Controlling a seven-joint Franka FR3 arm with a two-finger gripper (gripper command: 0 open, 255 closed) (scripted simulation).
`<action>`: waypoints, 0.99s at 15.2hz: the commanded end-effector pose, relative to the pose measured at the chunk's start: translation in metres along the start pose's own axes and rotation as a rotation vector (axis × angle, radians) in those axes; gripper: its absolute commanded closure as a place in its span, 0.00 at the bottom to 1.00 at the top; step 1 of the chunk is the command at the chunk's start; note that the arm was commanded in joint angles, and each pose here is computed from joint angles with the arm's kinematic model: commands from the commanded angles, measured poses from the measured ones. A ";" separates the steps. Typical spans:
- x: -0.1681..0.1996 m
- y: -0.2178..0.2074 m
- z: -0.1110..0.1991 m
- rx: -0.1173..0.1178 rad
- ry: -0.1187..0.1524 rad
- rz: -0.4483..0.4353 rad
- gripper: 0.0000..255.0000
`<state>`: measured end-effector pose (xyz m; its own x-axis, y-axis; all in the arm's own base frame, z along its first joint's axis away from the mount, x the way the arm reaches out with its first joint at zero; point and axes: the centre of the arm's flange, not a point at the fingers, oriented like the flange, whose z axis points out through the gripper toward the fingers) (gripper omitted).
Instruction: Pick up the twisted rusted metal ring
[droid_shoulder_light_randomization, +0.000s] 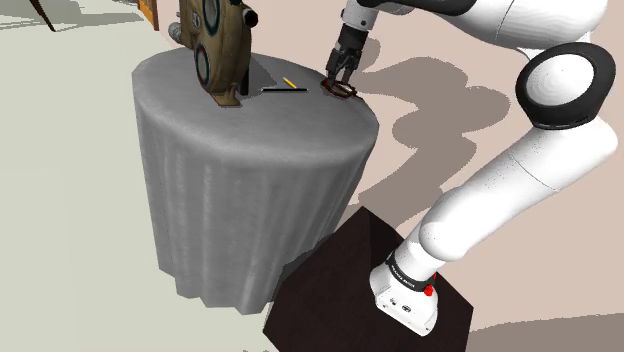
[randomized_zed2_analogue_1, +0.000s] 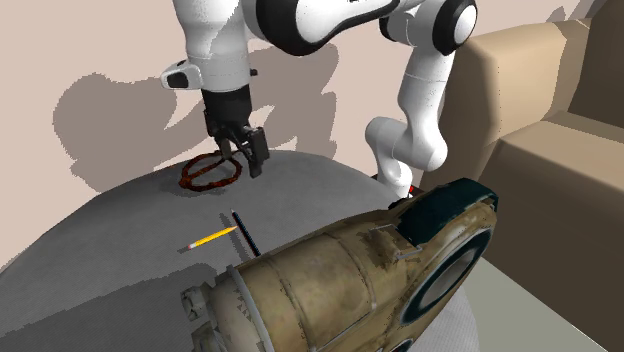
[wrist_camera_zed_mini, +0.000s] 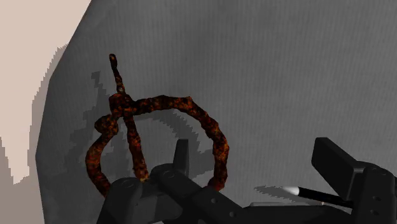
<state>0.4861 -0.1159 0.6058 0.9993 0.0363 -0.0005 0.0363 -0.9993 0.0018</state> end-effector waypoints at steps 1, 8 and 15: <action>0.021 0.016 -0.004 -0.004 0.002 -0.006 0.00; 0.022 0.016 0.028 -0.004 0.002 -0.006 0.00; 0.023 0.016 0.037 -0.004 0.002 -0.006 1.00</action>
<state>0.5090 -0.1284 0.5744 0.9988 0.0470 0.0125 0.0470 -0.9989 0.0039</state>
